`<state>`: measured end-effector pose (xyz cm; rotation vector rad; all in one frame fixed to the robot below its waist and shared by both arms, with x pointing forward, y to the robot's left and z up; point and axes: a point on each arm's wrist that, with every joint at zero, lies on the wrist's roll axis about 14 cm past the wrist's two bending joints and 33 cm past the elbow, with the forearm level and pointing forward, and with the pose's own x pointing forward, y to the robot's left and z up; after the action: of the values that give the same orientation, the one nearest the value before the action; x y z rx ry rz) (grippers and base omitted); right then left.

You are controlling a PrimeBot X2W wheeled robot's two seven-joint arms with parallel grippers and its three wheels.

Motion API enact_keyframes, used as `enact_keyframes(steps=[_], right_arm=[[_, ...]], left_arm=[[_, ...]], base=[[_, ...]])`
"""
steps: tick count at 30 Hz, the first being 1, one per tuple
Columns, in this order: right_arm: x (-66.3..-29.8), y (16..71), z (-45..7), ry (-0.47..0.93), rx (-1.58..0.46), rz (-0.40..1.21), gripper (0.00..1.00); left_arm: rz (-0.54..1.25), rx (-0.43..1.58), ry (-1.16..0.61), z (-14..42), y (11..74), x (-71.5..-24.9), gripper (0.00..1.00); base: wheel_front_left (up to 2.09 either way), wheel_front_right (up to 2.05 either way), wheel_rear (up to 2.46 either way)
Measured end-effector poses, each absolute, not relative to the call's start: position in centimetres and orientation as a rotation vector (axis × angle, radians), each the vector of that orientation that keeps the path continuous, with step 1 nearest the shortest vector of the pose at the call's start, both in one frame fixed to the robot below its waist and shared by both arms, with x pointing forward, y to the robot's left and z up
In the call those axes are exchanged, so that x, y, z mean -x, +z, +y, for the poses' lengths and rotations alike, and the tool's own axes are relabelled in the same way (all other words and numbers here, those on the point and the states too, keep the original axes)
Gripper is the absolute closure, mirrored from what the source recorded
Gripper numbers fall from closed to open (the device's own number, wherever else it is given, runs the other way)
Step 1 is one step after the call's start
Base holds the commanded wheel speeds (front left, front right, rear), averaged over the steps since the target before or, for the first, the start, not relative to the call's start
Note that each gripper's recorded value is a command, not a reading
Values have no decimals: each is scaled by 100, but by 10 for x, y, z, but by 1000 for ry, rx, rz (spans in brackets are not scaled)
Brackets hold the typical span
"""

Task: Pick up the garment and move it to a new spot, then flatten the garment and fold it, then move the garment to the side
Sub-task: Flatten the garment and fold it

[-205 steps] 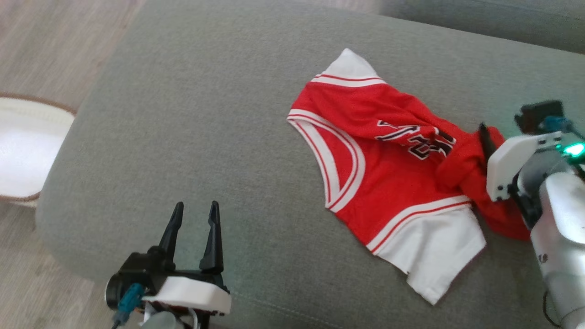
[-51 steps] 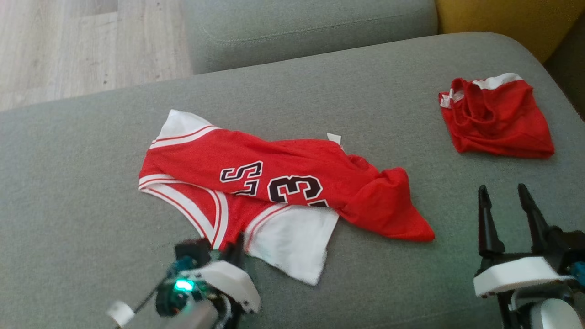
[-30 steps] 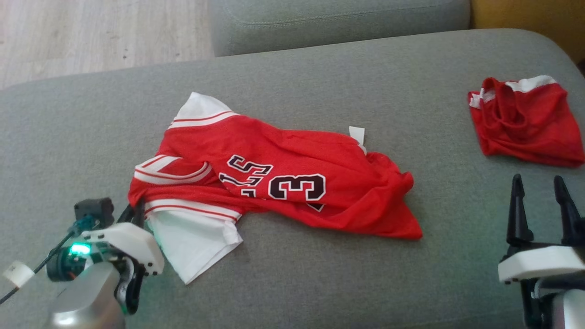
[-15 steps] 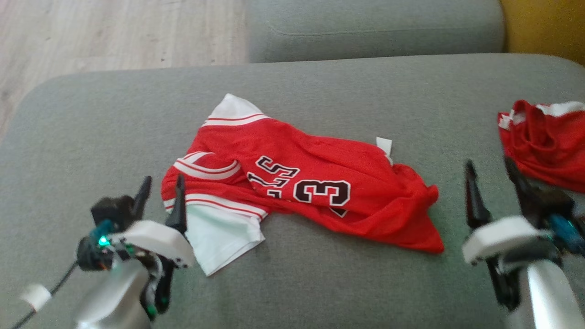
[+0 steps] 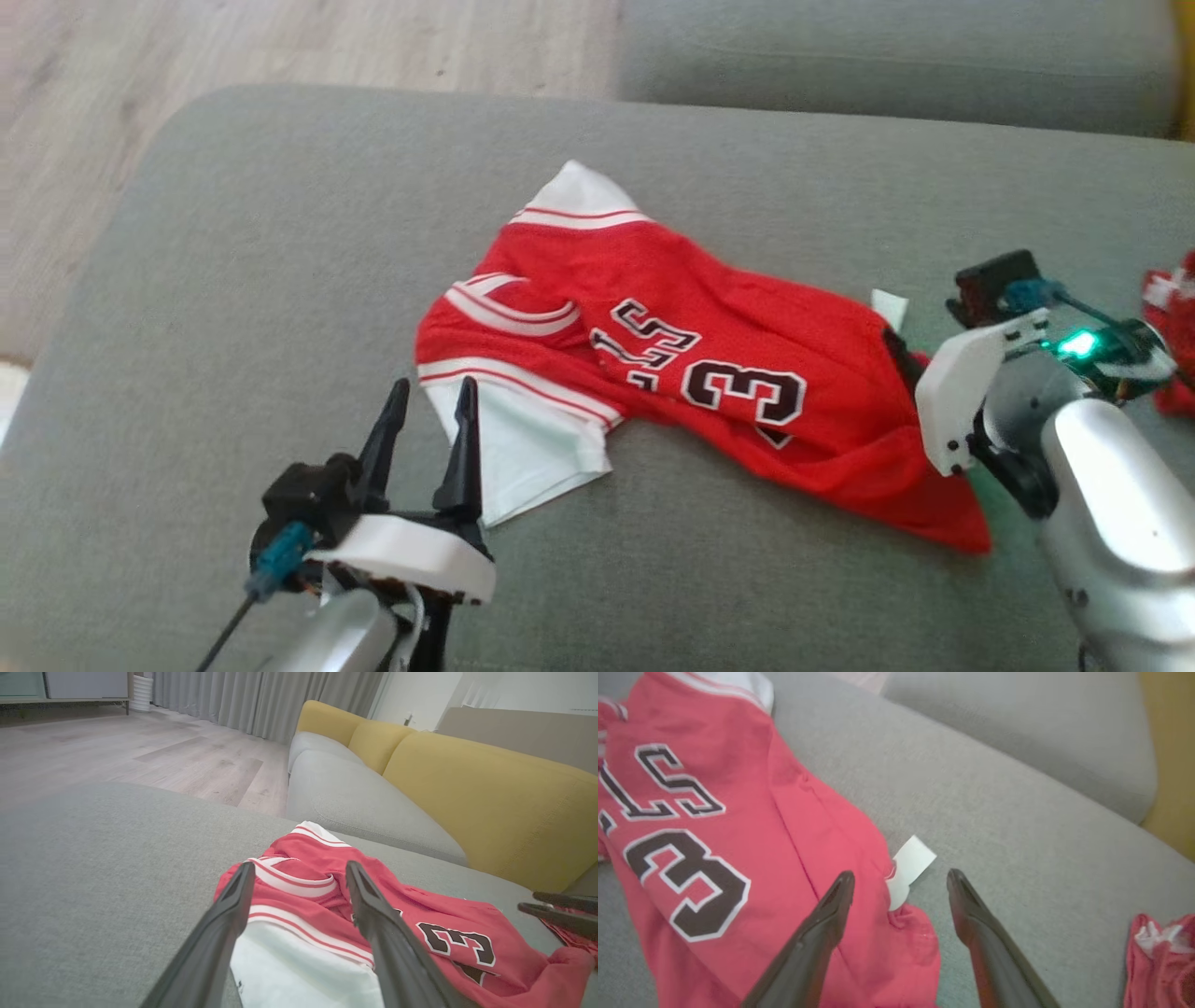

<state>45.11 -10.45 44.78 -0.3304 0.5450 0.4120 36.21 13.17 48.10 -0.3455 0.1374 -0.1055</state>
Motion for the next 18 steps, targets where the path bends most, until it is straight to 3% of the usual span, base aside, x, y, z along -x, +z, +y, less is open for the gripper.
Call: enact_keyframes(steps=[9,10,11,12,13,18], right_arm=[[-459,396,-97,504,429,835,3],[-460,391,-96,509,435,862,22],[-460,387,-96,515,440,888,55],[-460,384,-95,520,439,909,67],[-461,382,-94,525,441,922,100],[-479,390,-99,520,463,889,100]], left_arm=[[145,366,-35,143,475,-354,0],[146,365,-28,145,474,-354,0],[147,365,-21,146,474,-354,0],[148,362,-14,148,473,-354,0],[148,362,-8,149,472,-354,0],[152,362,6,152,470,-355,0]], base=[[0,0,0],[0,0,0],[0,0,0],[0,0,0],[0,0,0],[0,0,0]])
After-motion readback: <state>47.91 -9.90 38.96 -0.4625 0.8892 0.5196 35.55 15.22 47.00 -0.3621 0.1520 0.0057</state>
